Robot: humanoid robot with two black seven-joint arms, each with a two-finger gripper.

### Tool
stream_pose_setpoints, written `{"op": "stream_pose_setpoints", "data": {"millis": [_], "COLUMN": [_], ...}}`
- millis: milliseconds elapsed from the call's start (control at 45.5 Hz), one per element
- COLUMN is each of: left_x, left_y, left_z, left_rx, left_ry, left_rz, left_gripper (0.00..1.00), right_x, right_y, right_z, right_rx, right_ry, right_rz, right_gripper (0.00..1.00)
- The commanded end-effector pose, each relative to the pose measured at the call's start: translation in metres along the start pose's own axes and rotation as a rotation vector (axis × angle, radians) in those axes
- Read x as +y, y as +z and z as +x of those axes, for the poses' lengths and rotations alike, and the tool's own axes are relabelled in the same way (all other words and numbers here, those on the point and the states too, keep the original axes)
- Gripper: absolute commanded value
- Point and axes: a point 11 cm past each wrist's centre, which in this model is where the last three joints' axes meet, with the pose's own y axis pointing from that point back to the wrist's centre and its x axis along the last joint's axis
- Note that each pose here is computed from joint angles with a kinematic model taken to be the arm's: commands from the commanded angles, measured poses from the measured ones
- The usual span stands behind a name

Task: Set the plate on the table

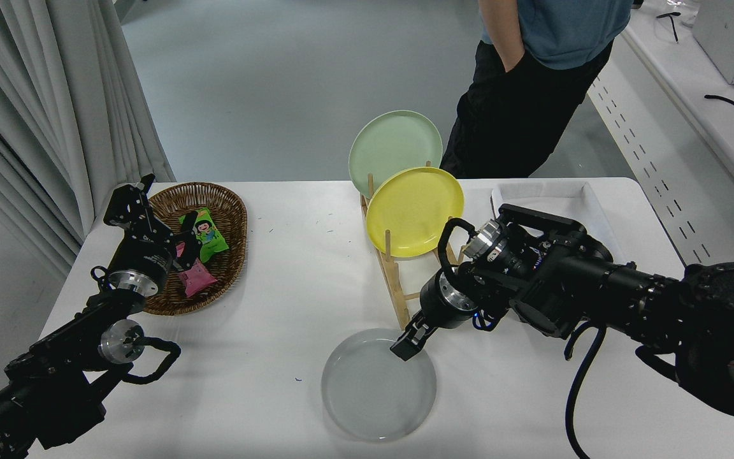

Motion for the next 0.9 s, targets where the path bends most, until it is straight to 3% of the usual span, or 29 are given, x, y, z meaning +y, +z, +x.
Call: {"op": "stream_pose_setpoints", "data": {"millis": [0, 242, 462, 725, 879], "left_x": [0.0, 0.0, 0.0, 0.0, 0.0], "left_y": [0.0, 0.0, 0.0, 0.0, 0.0], "left_z": [0.0, 0.0, 0.0, 0.0, 0.0], "left_rx": [0.0, 0.0, 0.0, 0.0, 0.0], "left_ry": [0.0, 0.0, 0.0, 0.0, 0.0], "left_rz": [0.0, 0.0, 0.0, 0.0, 0.0], "left_gripper": [1.0, 1.0, 1.0, 1.0, 1.0], "right_x": [0.0, 0.024, 0.059, 0.12, 0.15], "right_y": [0.033, 0.017, -0.016, -0.097, -0.115], "right_z": [-0.022, -0.041, -0.06, -0.053, -0.06], "right_rx": [0.211, 0.323, 0.435, 0.392, 0.338], "right_ry": [-0.106, -0.344, -0.465, -0.523, -0.578], "right_rz": [-0.03, 0.026, 0.21, 0.728, 0.892], "right_gripper": [0.99, 0.99, 0.99, 0.99, 0.99]}}
